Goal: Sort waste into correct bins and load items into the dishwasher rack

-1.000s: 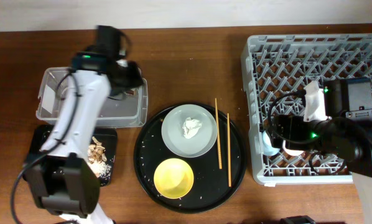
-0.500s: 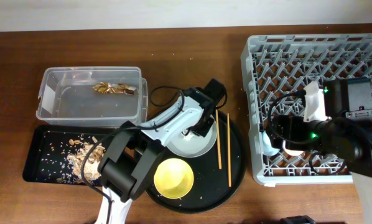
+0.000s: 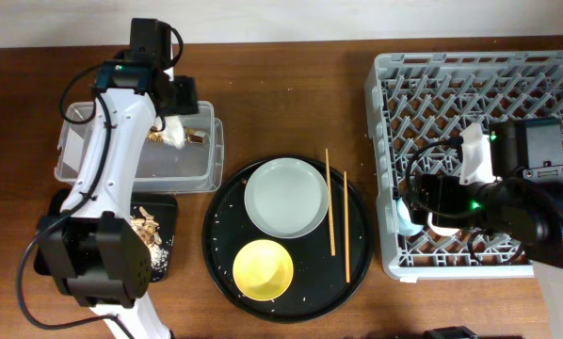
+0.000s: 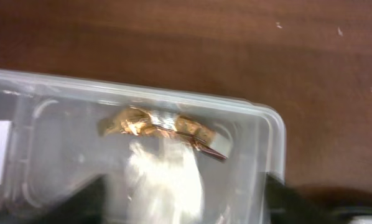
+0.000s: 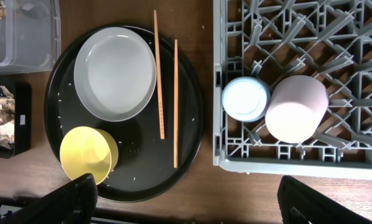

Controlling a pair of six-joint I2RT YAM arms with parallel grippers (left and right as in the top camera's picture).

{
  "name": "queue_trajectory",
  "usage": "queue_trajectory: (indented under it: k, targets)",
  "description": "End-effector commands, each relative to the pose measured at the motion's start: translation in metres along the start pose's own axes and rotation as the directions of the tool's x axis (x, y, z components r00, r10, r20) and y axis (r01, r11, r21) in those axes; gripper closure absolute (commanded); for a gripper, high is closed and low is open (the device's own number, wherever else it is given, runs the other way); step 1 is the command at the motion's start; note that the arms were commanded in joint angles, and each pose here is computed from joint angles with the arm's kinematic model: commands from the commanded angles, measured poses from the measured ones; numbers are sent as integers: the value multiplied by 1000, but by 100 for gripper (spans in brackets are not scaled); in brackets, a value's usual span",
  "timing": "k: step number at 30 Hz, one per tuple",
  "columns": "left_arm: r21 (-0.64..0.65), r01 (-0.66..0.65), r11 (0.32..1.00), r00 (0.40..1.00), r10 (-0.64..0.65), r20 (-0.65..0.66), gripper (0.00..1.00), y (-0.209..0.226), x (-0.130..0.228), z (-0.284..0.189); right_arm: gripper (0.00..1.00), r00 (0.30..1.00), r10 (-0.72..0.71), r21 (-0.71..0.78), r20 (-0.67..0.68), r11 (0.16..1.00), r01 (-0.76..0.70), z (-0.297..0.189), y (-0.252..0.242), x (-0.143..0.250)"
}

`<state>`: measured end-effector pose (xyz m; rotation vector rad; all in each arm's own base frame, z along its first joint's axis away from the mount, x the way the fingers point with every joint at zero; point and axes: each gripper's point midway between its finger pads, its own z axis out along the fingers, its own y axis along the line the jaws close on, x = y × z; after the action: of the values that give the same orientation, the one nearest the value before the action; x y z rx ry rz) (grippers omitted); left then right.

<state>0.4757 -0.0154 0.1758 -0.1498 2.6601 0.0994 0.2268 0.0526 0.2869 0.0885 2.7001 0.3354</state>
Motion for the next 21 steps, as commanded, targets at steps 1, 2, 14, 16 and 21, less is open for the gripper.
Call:
queue_trajectory:
  k: [1, 2, 14, 16, 21]
  targets:
    - [74, -64, 995, 998, 65, -2, 7, -17, 13, -44, 8, 1000, -13, 6, 4, 1000, 13, -1, 0, 0]
    - [57, -71, 996, 997, 69, 29, 1, -14, 13, -66, 8, 1000, -12, 6, 3, 1000, 12, -1, 0, 0]
    - [118, -102, 988, 947, 61, 315, 1, 17, 87, -274, 2, 1000, -12, 7, 0, 1000, 12, -1, 0, 1]
    - [120, -101, 988, 942, 56, 331, 1, 18, 89, -280, 2, 1000, -12, 7, 0, 1000, 12, -1, 0, 1]
    - [106, -109, 988, 949, 72, 307, 1, 22, 101, -282, 2, 1000, -12, 7, 1, 1000, 12, -1, 0, 1]
